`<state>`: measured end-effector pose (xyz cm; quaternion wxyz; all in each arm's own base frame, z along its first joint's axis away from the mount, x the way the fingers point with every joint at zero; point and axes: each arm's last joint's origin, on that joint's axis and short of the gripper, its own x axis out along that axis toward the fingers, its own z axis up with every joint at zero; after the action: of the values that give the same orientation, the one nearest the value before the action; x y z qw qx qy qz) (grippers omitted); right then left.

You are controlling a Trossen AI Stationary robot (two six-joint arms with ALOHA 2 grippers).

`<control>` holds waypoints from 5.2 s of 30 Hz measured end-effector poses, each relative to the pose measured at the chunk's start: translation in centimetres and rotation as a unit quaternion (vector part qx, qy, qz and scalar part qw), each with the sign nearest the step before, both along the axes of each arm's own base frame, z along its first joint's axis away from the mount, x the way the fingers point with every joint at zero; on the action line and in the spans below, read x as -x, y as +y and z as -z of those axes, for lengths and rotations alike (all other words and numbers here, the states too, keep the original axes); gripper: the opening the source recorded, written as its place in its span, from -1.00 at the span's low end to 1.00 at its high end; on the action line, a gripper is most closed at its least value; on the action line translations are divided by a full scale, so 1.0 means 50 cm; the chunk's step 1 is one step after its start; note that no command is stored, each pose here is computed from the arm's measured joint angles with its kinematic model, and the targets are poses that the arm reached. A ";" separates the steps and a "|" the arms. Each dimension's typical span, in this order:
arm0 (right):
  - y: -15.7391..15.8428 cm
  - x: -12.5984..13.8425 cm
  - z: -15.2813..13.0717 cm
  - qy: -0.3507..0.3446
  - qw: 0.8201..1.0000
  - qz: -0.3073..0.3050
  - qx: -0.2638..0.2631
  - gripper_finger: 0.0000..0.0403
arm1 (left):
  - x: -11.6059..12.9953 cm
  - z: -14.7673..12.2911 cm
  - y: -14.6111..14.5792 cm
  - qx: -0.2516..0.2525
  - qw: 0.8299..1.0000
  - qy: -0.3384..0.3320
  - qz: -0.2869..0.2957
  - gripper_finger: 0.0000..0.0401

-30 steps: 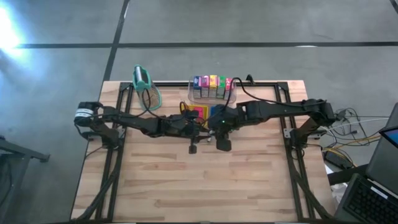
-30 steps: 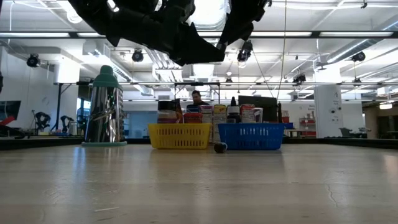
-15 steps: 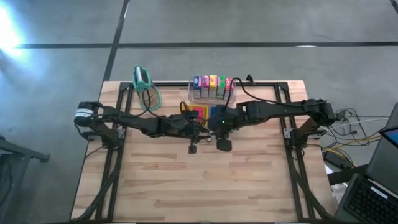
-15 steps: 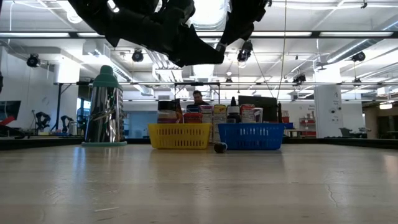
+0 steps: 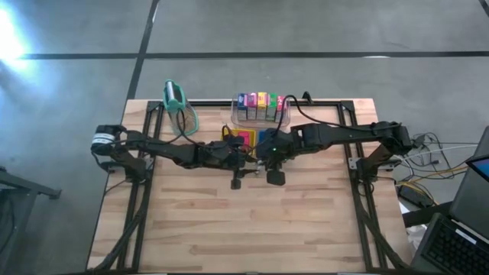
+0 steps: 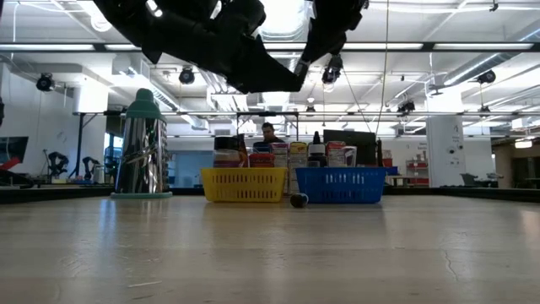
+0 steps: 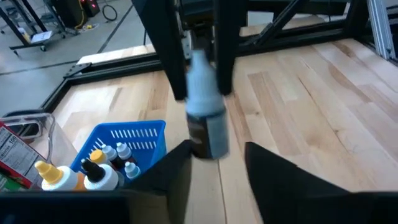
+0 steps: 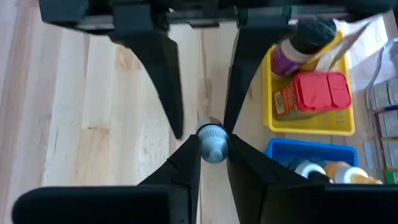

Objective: Pick & Place Kitchen Items
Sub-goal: Put the small black food coloring bottle into the blue bin

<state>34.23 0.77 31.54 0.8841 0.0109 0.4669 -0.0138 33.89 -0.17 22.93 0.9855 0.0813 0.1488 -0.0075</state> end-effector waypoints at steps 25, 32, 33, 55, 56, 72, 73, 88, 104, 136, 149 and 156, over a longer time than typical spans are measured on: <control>-0.012 0.128 0.000 0.038 0.988 0.152 -0.012 -0.70 | 0.065 0.062 0.029 0.041 0.997 -0.008 -0.066 0.21; -0.016 0.177 -0.001 -0.020 0.977 0.209 -0.032 -0.68 | 0.071 0.061 0.029 0.032 0.996 -0.046 -0.063 0.21; -0.016 0.182 0.001 -0.022 0.976 0.215 -0.036 -0.68 | 0.071 0.061 0.029 0.031 0.997 -0.045 -0.063 0.21; -0.025 0.183 0.087 -0.060 0.947 0.313 -0.047 -0.71 | 0.085 0.063 0.051 0.000 0.996 -0.049 -0.077 0.20; -0.025 0.181 0.086 -0.063 0.946 0.313 -0.048 -0.71 | 0.085 0.063 0.051 -0.003 0.996 -0.049 -0.076 0.20; -0.052 0.162 0.159 -0.022 0.923 0.381 -0.046 -0.69 | 0.087 0.063 0.061 -0.004 0.995 -0.049 -0.085 0.20; -0.054 0.155 0.165 -0.014 0.923 0.383 -0.044 -0.69 | 0.087 0.063 0.062 -0.005 0.995 -0.048 -0.087 0.20; -0.087 0.118 0.197 0.026 0.889 0.451 -0.077 -0.67 | 0.094 0.075 0.078 -0.012 0.990 -0.014 -0.138 0.20; -0.099 0.108 0.239 0.068 0.877 0.470 -0.068 -0.70 | 0.095 0.076 0.082 -0.009 0.990 -0.010 -0.143 0.20; -0.149 0.063 0.286 0.102 0.871 0.476 -0.066 -0.67 | 0.095 0.076 0.082 -0.007 0.990 -0.011 -0.144 0.20; -0.158 0.060 0.303 0.130 0.866 0.478 -0.065 -0.70 | 0.095 0.076 0.083 -0.007 0.990 -0.009 -0.144 0.20; -0.163 0.062 0.306 0.133 0.863 0.483 -0.066 -0.55 | 0.095 0.076 0.083 -0.005 0.989 -0.010 -0.145 0.20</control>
<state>31.12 -7.37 16.25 0.6934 0.2917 0.5160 -0.4097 29.13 3.96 19.12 0.9772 0.0643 0.1492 0.1367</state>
